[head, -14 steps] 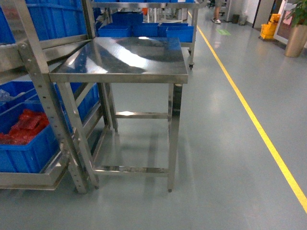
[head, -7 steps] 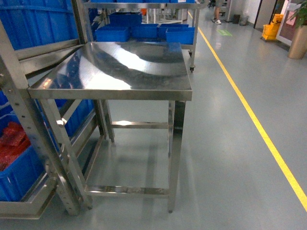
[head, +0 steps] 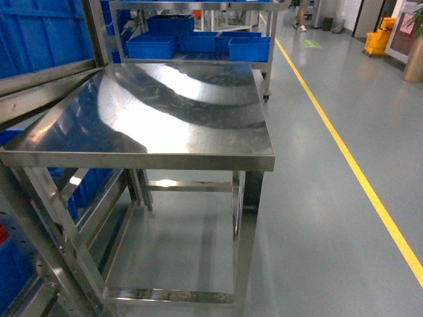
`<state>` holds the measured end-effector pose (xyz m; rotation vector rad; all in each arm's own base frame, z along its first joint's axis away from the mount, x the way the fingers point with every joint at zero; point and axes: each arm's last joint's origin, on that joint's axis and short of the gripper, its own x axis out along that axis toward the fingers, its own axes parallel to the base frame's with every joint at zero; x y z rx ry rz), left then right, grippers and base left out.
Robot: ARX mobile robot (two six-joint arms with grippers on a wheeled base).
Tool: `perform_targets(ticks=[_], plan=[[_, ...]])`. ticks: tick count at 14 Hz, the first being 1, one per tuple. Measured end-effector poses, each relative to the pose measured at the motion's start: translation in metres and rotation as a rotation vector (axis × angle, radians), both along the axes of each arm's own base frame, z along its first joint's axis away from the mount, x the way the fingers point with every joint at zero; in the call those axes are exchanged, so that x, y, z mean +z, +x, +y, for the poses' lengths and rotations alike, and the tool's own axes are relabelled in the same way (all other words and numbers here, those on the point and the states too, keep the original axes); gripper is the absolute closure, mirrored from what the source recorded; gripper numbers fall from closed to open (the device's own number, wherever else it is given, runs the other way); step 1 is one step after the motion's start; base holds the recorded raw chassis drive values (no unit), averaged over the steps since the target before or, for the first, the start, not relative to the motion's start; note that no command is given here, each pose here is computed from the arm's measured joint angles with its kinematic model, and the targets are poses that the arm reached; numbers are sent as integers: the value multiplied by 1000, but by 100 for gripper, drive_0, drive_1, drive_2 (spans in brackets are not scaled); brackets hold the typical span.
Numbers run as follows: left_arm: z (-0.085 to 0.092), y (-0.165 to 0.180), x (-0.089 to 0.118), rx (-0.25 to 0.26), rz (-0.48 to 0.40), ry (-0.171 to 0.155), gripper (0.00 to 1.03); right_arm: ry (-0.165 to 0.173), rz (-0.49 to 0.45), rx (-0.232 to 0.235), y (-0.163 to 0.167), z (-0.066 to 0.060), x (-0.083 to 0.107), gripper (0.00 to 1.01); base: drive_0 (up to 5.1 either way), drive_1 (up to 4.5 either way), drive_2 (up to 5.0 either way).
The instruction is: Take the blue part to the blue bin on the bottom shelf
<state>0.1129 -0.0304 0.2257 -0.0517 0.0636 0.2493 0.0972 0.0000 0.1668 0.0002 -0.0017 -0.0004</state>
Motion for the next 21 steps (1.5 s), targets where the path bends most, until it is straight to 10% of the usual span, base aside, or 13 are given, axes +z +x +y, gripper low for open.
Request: perform_targets(ticks=[21], plan=[[0,-1,0,0,-3,-1,59,0,-2,0,0,0,0,3,-472,238,238]])
